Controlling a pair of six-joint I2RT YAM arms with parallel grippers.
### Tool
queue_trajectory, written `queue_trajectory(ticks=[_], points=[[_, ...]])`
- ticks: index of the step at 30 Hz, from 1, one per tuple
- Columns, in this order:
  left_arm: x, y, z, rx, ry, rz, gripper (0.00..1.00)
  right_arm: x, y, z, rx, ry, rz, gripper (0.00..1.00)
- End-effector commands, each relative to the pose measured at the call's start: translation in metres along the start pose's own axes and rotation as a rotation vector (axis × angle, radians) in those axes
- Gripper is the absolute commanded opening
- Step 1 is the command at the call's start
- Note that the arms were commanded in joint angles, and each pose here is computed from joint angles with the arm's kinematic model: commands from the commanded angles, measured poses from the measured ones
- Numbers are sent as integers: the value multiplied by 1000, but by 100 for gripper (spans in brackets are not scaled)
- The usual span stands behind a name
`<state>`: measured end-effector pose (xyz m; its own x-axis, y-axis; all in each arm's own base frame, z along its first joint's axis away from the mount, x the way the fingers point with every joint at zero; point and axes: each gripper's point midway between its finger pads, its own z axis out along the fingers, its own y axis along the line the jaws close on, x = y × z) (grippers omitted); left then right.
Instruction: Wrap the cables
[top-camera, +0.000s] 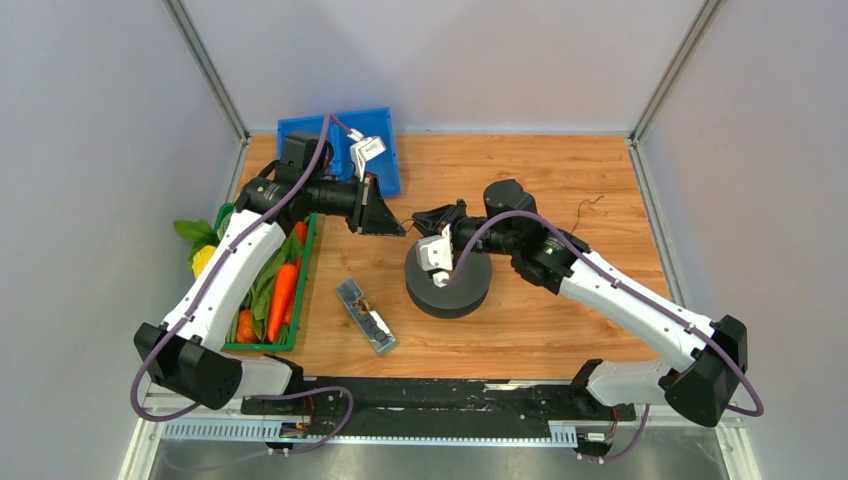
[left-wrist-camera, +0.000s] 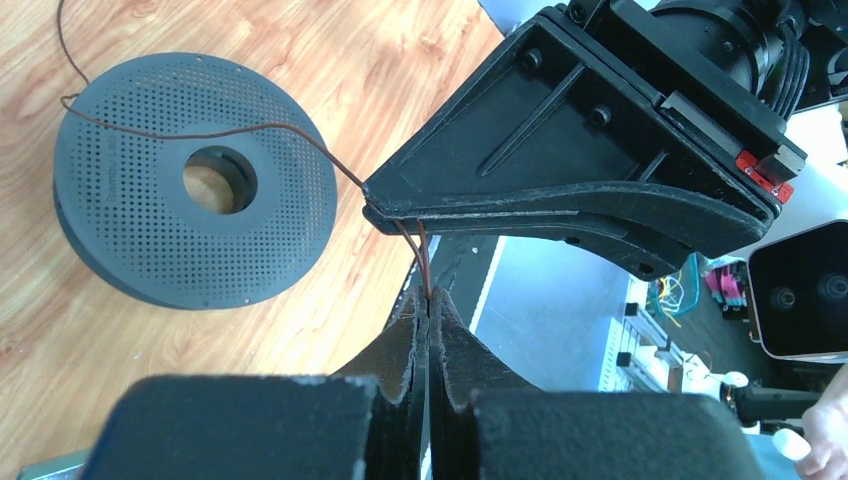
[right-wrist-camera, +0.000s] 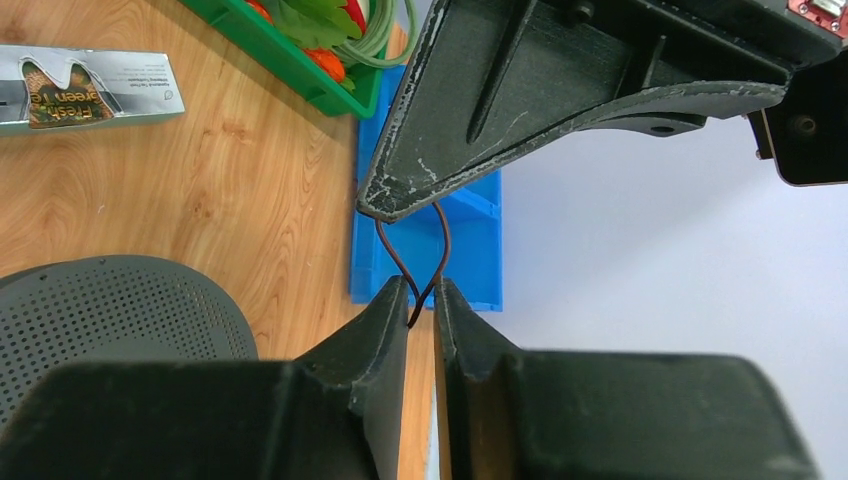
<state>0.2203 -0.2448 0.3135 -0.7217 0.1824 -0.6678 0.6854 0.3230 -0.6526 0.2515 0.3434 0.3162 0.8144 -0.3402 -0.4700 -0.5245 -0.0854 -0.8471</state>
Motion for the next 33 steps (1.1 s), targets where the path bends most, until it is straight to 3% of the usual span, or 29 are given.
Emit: queue_trajectory(ticks=[1,6,11,15,20,26,29,33], points=[[-1,-11,-2,37,7,9,0,-6,-5,-2,14,-11,-29,15],[1,-12,-2,41,10,21,0,-4,-10,-2,32,5,-19,1],[-2,-16,-6,44,1,78,2,1,-15,-6,63,36,28,0],[-15,-13,-23,-67,-29,283,30,19,-21,-20,94,97,83,0],[-30,13,-46,-292,-93,423,74,60,-52,-60,221,215,237,0],[-33,66,-45,-491,-191,308,77,124,-87,-141,433,390,440,0],[-24,94,-33,-511,-153,270,77,149,-94,-188,524,450,561,0],[2,115,0,-332,-12,97,78,177,-84,-239,596,526,752,0]])
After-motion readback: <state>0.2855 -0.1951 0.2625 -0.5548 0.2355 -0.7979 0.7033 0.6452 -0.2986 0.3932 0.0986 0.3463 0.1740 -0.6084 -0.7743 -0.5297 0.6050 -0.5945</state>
